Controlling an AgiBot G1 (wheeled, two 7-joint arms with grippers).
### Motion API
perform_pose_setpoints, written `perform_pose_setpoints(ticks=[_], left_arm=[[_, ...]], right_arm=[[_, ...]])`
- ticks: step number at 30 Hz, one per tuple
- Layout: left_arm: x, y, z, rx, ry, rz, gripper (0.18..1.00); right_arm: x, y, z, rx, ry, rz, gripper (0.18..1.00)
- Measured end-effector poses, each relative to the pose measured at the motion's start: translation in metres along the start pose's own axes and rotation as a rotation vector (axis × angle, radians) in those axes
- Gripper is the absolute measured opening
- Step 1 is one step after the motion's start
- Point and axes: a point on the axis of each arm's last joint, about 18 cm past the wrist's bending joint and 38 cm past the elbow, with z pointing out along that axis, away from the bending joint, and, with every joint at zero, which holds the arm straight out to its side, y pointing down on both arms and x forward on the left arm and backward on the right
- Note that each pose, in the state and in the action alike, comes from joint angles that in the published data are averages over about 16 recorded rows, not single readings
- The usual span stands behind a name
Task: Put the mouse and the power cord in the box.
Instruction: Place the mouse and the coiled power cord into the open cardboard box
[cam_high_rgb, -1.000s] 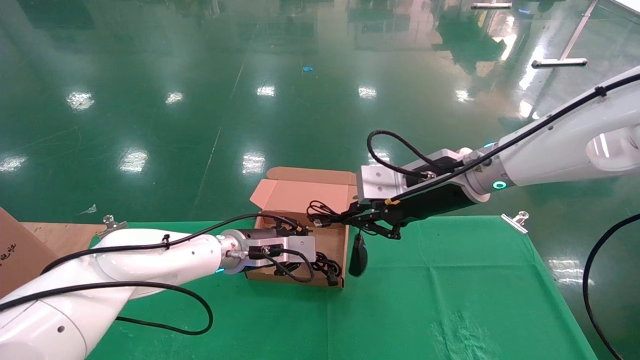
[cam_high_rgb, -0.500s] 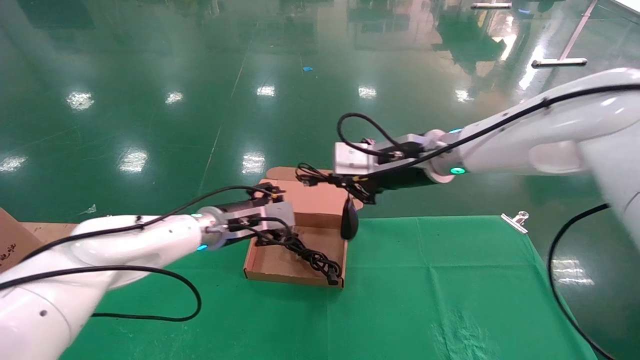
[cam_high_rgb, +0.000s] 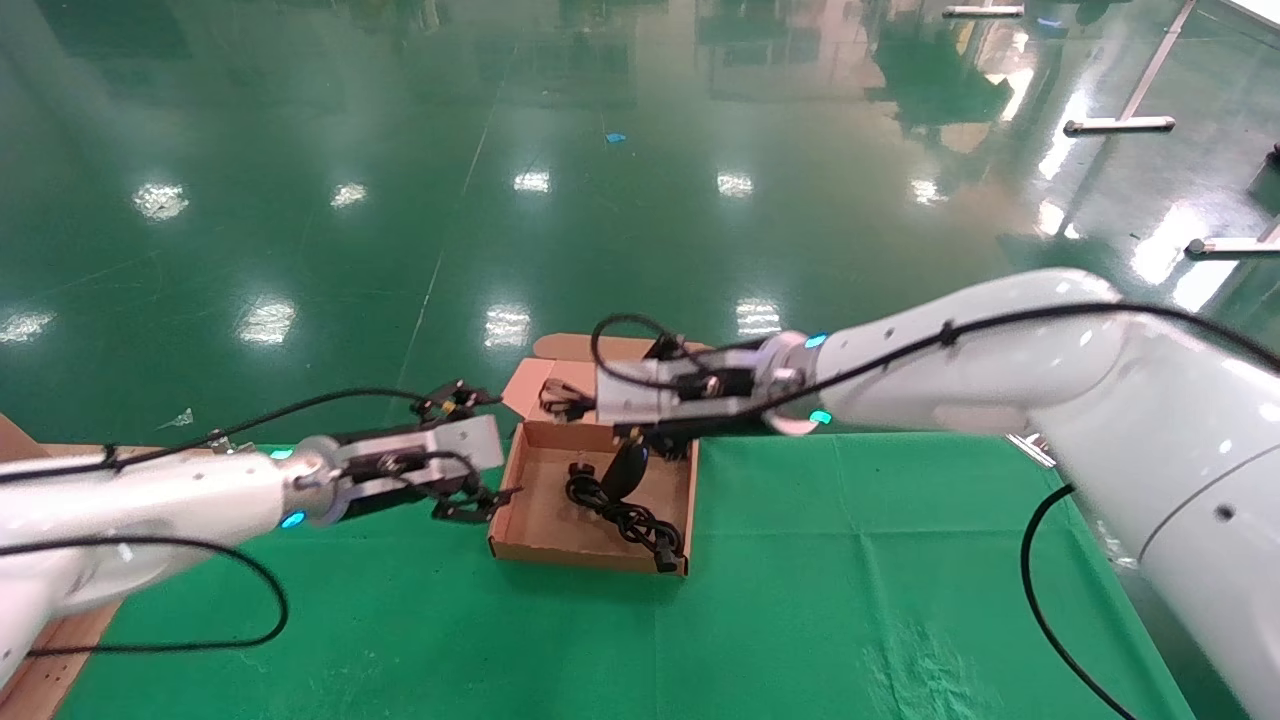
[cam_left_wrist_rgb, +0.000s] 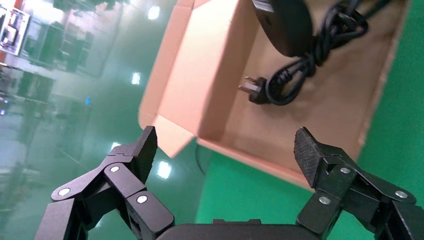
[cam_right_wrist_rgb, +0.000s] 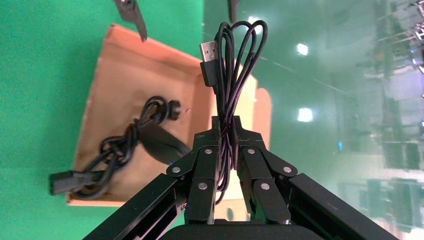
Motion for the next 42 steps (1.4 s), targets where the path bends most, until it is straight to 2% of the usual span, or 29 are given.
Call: perform_pose_setpoints(ticks=[11,24,30,34,42], left_arm=[[0.007,0.012,-0.011,0.051,-0.024,-0.029,0.999],[0.008,0.012,-0.013,0.067,-0.029,-0.032,1.001],[0.008,0.011,-0.012,0.067,-0.028,-0.032,1.001],[0.008,0.009,-0.014,0.084,-0.029,-0.050,1.001],[0.007,0.001,-0.026,0.174,-0.033,-0.142,1.001]], right_arm=[[-0.033,-0.003,0.021,-0.031,-0.049,-0.051,0.217],[-0.043,-0.003,0.026,-0.041,-0.066,-0.075,0.258],[-0.041,-0.002,0.024,-0.040,-0.063,-0.072,0.320],[-0.043,-0.001,0.022,-0.026,-0.066,-0.047,0.392],[-0.059,0.003,0.011,0.049,-0.086,0.085,0.550]])
